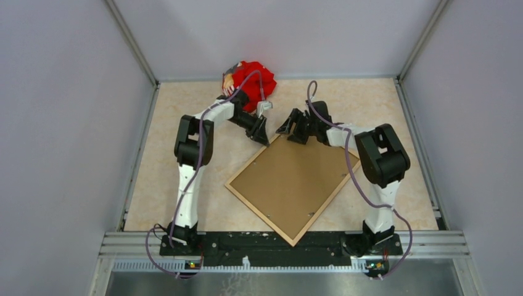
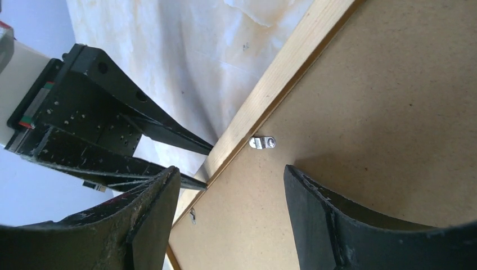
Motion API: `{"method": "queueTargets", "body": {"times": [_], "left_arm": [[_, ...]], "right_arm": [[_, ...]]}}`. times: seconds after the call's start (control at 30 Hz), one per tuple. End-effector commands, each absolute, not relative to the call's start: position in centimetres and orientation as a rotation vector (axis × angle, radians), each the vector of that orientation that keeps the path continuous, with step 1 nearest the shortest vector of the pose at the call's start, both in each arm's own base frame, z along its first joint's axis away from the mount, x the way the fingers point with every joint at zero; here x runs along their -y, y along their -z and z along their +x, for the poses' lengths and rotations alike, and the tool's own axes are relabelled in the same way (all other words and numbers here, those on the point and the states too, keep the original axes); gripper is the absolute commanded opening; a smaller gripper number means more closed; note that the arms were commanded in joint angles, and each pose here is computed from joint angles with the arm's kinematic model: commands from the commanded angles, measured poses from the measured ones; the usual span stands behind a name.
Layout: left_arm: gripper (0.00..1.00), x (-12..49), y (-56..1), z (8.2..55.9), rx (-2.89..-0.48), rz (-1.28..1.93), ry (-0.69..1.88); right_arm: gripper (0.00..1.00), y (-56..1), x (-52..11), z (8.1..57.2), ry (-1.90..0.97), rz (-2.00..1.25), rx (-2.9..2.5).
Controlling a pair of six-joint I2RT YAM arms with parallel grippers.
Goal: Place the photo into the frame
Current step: Install the photo frame at the center of the board.
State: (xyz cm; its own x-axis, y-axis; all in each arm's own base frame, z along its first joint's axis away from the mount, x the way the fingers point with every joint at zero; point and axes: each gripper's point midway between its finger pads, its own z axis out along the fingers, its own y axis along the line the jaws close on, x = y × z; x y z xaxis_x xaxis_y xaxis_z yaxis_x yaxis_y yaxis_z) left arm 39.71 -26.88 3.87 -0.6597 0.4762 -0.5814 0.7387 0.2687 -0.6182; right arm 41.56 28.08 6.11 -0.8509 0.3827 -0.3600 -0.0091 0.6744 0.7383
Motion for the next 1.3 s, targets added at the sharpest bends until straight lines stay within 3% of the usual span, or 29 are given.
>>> {"method": "queueTargets", "body": {"times": [0.0, 0.4, 1.27], "left_arm": [[0.39, 26.9, -3.4, 40.1, -2.259, 1.108, 1.350], [0.30, 26.4, -2.3, 38.6, -2.291, 1.108, 1.364], [0.27, 25.8, -2.2, 37.2, -2.272, 1.151, 1.368]], "right_arm": [[0.68, -7.0, -29.0, 42.6, -1.136, 0.273, -2.329], [0.66, -5.9, -30.9, 41.9, -1.139, 0.269, -2.352], [0.65, -5.9, -31.2, 43.9, -1.055, 0.287, -2.327]]}}
